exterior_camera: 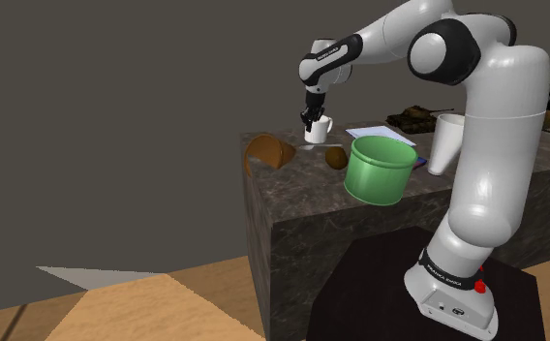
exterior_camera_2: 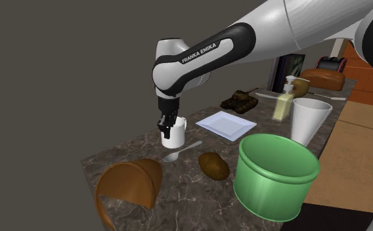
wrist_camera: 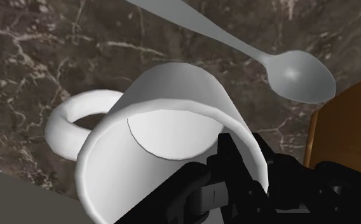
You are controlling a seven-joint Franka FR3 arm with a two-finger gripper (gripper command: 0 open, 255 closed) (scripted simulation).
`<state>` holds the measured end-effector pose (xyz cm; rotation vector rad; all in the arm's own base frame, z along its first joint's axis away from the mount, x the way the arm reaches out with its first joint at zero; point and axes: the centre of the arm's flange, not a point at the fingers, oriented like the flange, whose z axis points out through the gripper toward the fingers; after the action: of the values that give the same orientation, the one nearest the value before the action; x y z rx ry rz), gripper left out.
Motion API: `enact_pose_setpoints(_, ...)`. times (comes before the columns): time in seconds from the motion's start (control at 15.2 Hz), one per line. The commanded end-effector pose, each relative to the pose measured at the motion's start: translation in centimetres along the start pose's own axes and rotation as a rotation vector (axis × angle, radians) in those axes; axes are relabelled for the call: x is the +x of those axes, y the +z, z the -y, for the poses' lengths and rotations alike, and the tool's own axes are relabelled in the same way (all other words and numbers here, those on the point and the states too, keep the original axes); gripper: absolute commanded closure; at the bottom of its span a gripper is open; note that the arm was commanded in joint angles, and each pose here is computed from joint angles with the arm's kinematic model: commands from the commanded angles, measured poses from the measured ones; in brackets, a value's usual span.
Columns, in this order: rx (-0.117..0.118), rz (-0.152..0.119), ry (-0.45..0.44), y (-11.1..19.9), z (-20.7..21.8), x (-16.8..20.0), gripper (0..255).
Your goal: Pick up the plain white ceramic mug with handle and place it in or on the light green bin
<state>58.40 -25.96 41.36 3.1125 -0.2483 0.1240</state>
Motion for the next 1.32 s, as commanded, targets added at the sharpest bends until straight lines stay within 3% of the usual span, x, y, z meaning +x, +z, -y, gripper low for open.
enact_pose_setpoints(0.0, 0.000, 0.000, 0.000, 0.0, 0.0, 0.0, 255)
enact_pose_setpoints(0.26, 0.000, 0.000, 0.000, 0.0, 0.0, 0.0, 255)
enact_pose_setpoints(1.25, 0.000, 0.000, 0.000, -7.9, -0.1, 0.6, 255)
